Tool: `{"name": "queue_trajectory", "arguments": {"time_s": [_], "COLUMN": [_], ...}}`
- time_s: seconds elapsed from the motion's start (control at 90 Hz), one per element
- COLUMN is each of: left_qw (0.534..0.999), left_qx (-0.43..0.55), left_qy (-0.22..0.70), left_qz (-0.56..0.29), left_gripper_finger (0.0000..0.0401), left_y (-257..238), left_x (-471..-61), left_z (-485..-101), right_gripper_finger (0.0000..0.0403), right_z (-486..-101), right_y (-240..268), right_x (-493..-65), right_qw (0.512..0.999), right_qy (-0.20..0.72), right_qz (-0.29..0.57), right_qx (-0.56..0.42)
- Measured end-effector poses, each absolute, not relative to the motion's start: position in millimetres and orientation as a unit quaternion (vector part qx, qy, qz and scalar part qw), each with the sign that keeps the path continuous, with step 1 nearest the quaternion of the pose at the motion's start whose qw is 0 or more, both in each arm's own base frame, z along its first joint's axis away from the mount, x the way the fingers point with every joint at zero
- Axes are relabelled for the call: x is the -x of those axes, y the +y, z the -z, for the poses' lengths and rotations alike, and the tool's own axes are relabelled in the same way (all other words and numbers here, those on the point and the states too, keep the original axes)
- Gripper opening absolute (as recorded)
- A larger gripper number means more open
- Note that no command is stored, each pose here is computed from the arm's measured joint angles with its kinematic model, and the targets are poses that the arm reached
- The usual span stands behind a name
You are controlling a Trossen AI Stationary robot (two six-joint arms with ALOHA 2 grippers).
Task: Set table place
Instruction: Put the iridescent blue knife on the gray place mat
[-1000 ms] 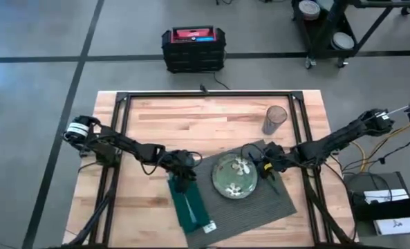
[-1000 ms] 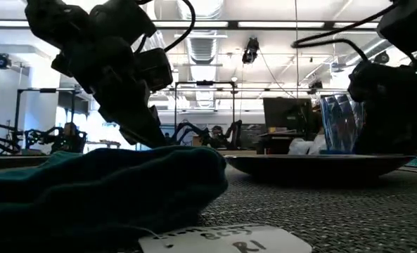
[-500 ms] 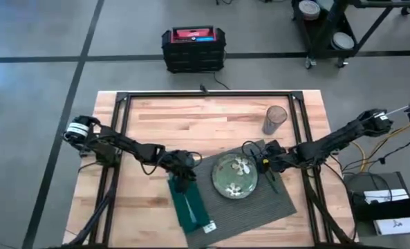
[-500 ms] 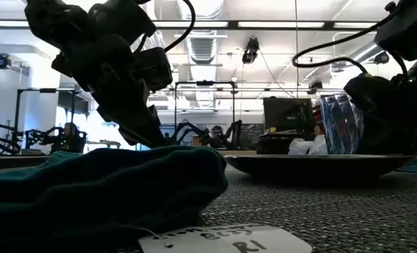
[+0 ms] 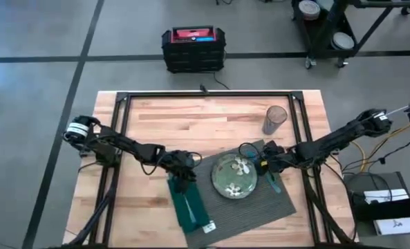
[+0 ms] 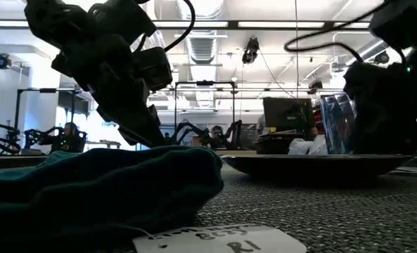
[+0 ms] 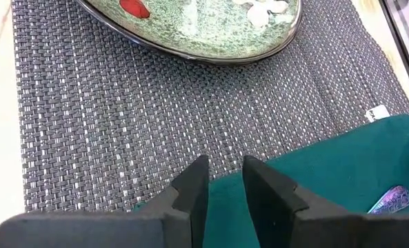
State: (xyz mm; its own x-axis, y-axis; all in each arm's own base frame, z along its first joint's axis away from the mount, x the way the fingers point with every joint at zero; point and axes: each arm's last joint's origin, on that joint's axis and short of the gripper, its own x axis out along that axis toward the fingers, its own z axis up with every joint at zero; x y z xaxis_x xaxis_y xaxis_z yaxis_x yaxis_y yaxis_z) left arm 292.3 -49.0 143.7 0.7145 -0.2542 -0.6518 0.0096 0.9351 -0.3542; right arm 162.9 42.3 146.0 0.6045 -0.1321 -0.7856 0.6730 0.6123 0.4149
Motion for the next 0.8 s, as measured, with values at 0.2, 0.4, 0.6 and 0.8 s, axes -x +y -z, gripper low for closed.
{"name": "queue_trajectory", "arguments": {"time_s": [0.2, 0.4, 0.6, 0.8], "left_qw": [0.903, 0.902, 0.902, 0.902], "left_qx": [0.184, 0.184, 0.183, 0.183], "left_qy": [0.377, 0.378, 0.377, 0.377], "left_qz": [0.095, 0.098, 0.098, 0.098], "left_gripper_finger": [0.0076, 0.0076, 0.0076, 0.0076], "left_y": [-51.7, -53.2, -53.2, -53.2], "left_x": [-291.7, -291.4, -291.4, -291.3], "left_z": [-143.9, -143.9, -143.9, -144.0], "right_gripper_finger": [0.0168, 0.0162, 0.0132, 0.0109], "right_z": [-177.1, -178.7, -161.7, -155.4], "right_y": [59.7, 87.5, 102.3, 104.9], "right_x": [-158.6, -147.8, -131.8, -132.7], "right_qw": [0.782, 0.749, 0.713, 0.716], "right_qy": [0.511, 0.567, 0.604, 0.6], "right_qz": [0.101, 0.041, 0.081, 0.104], "right_qx": [-0.344, -0.34, -0.347, -0.341]}}
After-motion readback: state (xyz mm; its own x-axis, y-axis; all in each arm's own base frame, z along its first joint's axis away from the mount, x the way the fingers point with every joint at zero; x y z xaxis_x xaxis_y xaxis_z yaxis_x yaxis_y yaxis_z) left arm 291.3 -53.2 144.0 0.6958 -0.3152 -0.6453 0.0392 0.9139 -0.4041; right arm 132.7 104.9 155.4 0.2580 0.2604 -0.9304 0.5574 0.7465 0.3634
